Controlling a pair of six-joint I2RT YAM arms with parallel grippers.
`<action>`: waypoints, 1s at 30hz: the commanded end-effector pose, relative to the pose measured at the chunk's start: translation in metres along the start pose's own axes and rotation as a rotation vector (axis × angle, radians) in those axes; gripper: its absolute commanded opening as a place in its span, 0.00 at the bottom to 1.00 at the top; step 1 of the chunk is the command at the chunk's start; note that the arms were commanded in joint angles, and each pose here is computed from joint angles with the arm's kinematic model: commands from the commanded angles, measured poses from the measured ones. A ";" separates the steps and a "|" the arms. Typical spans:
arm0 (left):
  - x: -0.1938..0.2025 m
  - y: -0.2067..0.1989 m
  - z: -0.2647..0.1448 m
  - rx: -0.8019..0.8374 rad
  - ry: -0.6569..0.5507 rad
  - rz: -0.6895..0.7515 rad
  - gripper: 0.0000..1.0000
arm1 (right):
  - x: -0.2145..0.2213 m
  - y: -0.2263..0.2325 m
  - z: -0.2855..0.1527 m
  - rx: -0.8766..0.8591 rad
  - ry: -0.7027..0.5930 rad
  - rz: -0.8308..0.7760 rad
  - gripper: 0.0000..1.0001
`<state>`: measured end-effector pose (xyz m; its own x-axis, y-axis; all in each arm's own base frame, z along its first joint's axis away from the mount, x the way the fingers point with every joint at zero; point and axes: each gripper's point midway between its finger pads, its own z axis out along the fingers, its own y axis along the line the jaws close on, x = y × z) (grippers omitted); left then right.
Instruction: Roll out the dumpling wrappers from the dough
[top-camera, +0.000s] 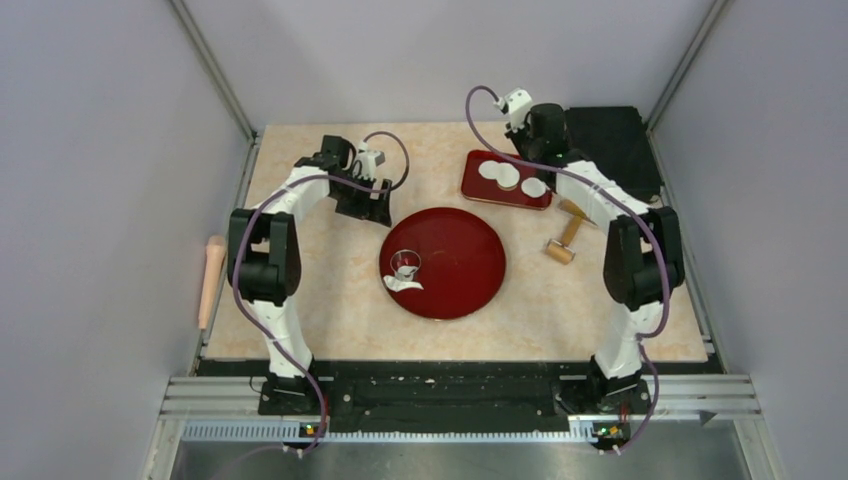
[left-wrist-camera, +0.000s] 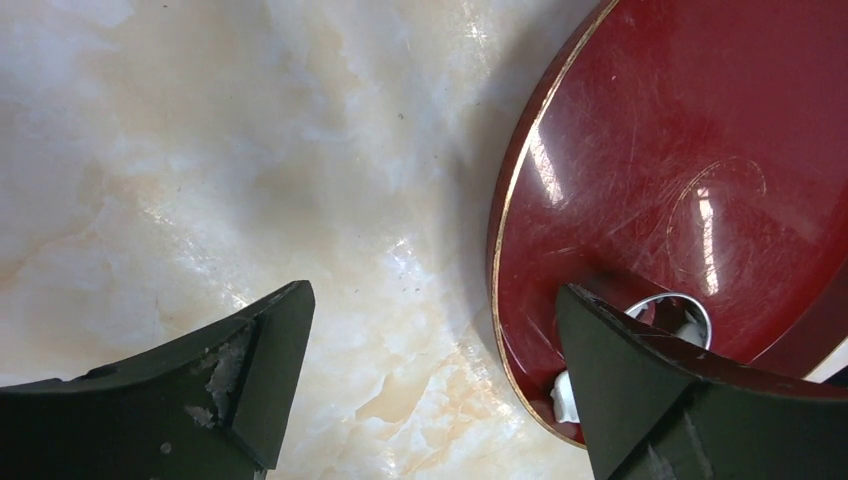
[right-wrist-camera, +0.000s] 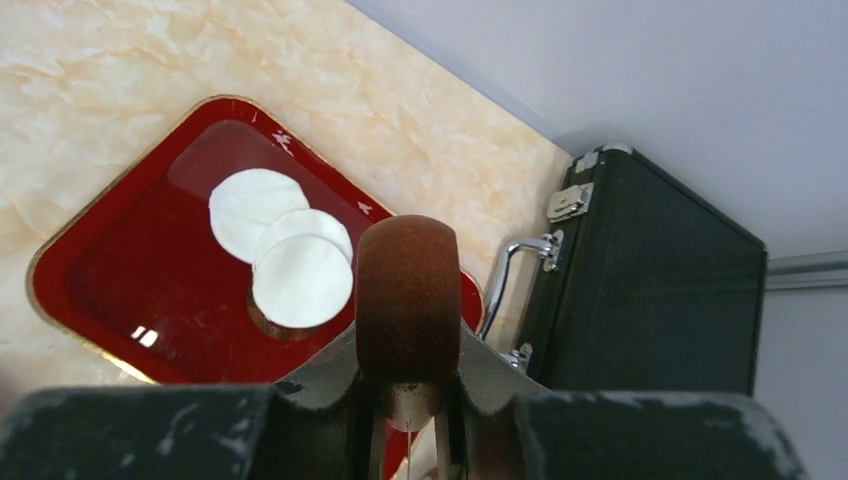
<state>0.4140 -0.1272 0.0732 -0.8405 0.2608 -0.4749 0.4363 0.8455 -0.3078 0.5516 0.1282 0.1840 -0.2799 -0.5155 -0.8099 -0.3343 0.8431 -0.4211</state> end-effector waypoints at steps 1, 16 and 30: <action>-0.034 -0.009 -0.043 -0.023 -0.114 0.082 0.99 | -0.098 -0.045 -0.087 0.037 -0.185 -0.017 0.00; 0.024 -0.022 -0.135 -0.096 -0.168 0.100 0.99 | 0.069 -0.002 -0.258 -0.006 -0.102 -0.390 0.00; 0.076 -0.015 -0.142 -0.160 -0.158 0.121 0.99 | 0.149 0.069 -0.264 -0.170 -0.181 -0.368 0.36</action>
<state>0.2886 -0.0590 0.1396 -0.7875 0.2848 -0.5465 0.4381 0.8824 -0.1715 0.2601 0.0411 0.1289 -0.0796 -0.7875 -0.6111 -0.4651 0.5716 -0.6760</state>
